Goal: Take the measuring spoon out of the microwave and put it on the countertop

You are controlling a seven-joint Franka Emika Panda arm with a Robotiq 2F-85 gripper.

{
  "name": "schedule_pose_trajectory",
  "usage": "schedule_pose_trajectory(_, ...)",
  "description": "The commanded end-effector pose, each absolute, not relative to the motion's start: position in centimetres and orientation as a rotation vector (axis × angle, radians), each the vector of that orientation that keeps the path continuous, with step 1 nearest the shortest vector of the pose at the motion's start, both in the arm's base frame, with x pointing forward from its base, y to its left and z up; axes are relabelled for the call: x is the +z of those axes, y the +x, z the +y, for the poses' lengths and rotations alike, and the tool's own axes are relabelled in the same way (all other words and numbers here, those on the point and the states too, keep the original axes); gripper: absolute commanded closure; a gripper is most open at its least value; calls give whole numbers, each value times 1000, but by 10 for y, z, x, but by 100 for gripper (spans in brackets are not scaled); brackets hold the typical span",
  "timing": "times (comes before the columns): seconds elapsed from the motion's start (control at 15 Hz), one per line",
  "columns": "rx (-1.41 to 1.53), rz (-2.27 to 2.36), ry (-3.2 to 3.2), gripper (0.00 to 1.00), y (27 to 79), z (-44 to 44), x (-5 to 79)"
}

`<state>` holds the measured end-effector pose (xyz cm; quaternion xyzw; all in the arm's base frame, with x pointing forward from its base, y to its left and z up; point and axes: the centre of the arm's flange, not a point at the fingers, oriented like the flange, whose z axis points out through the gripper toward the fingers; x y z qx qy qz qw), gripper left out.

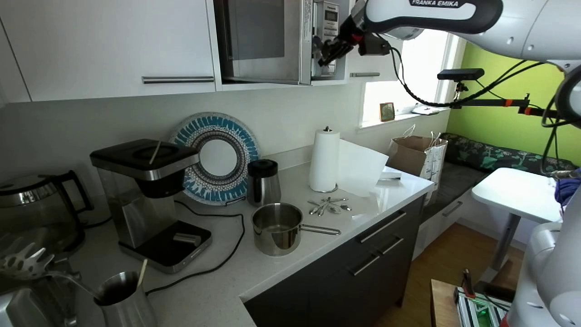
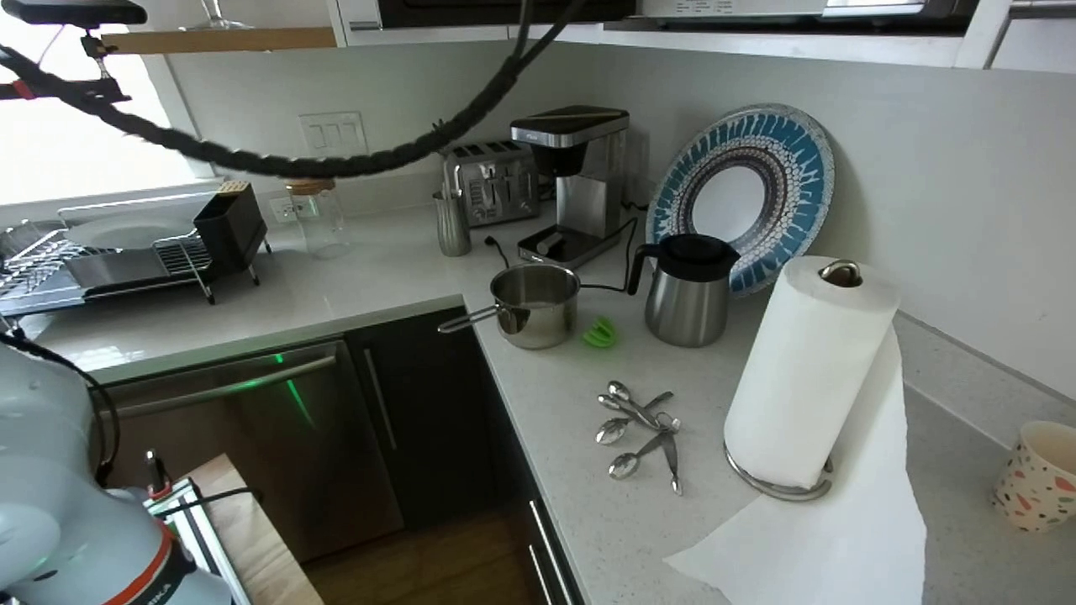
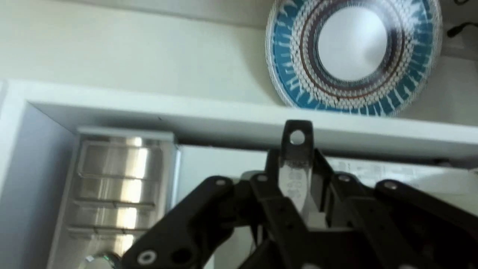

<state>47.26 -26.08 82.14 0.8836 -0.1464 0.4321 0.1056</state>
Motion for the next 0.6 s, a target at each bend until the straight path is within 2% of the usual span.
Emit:
schedule_pose_trajectory(0.0,1042,-545,2760,94,397,-266,768)
schedule_pose_trajectory(0.33,692,-677,3006,94,358,-272,714)
schedule_pose_trajectory(0.4,777,-605,2948,94,378,-277,734)
schedule_pose_trajectory(0.47,757,-614,2960,77,374,-277,729)
schedule_pose_trajectory(0.53,764,-614,2956,77,374,-277,731)
